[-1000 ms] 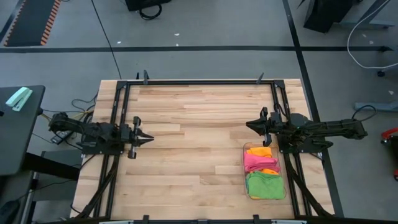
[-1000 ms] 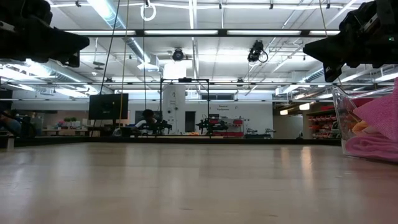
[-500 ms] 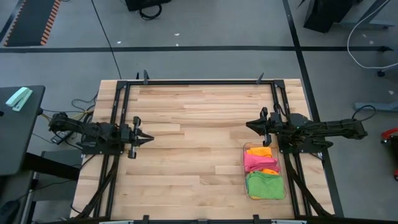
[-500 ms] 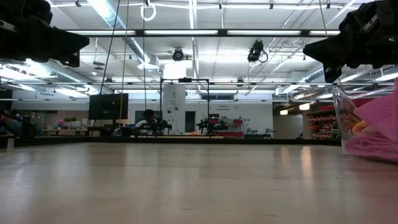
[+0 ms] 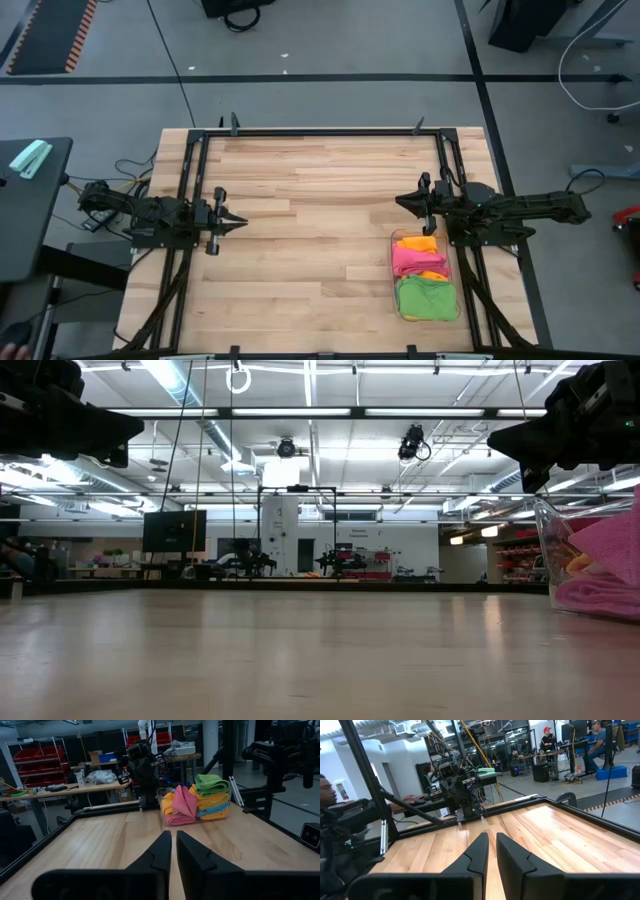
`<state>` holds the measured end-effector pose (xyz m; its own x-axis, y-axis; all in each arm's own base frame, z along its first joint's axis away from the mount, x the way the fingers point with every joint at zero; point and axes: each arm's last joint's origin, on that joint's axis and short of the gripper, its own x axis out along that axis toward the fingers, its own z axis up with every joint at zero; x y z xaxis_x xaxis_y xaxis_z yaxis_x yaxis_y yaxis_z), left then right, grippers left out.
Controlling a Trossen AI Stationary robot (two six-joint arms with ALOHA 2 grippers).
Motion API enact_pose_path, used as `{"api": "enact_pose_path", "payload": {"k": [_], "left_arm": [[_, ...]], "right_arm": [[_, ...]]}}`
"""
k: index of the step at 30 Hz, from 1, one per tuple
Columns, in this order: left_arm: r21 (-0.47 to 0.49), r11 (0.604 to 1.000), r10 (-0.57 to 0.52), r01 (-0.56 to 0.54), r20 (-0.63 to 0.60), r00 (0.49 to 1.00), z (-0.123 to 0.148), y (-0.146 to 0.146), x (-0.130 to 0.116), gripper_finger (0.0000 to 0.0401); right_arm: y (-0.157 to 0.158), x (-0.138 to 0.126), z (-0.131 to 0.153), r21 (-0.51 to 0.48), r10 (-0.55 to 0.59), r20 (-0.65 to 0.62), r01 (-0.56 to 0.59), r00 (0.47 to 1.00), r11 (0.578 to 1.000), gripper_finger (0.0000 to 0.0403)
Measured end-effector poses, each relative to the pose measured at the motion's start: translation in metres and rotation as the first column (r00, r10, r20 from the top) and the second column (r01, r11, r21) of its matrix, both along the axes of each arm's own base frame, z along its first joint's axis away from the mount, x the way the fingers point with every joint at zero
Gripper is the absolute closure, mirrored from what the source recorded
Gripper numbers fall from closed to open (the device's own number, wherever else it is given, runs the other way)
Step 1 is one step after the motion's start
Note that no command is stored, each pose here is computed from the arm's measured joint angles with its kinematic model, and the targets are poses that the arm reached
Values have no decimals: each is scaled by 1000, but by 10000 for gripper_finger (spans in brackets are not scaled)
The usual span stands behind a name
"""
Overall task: Fold microfiber towels
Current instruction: Return to Home Position
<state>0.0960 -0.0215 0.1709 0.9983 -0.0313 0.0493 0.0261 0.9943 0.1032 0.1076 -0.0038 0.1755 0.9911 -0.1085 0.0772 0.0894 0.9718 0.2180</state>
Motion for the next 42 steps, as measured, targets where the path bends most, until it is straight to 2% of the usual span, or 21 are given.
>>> {"api": "enact_pose_path", "payload": {"k": [7, 17, 27, 42], "left_arm": [[0, 1000, 0, 0, 1, 1000, 0, 0, 0, 373], [0, 1000, 0, 0, 1, 1000, 0, 0, 0, 362], [-1, 1000, 0, 0, 1, 1000, 0, 0, 0, 373], [-1, 1000, 0, 0, 2, 1000, 0, 0, 0, 366]], "right_arm": [[0, 0, 0, 0, 0, 0, 0, 1000, 1000, 359], [0, 0, 0, 0, 0, 0, 0, 1000, 1000, 359], [0, 0, 0, 0, 0, 0, 0, 1000, 1000, 359], [0, 0, 0, 0, 0, 0, 0, 1000, 1000, 359]]}}
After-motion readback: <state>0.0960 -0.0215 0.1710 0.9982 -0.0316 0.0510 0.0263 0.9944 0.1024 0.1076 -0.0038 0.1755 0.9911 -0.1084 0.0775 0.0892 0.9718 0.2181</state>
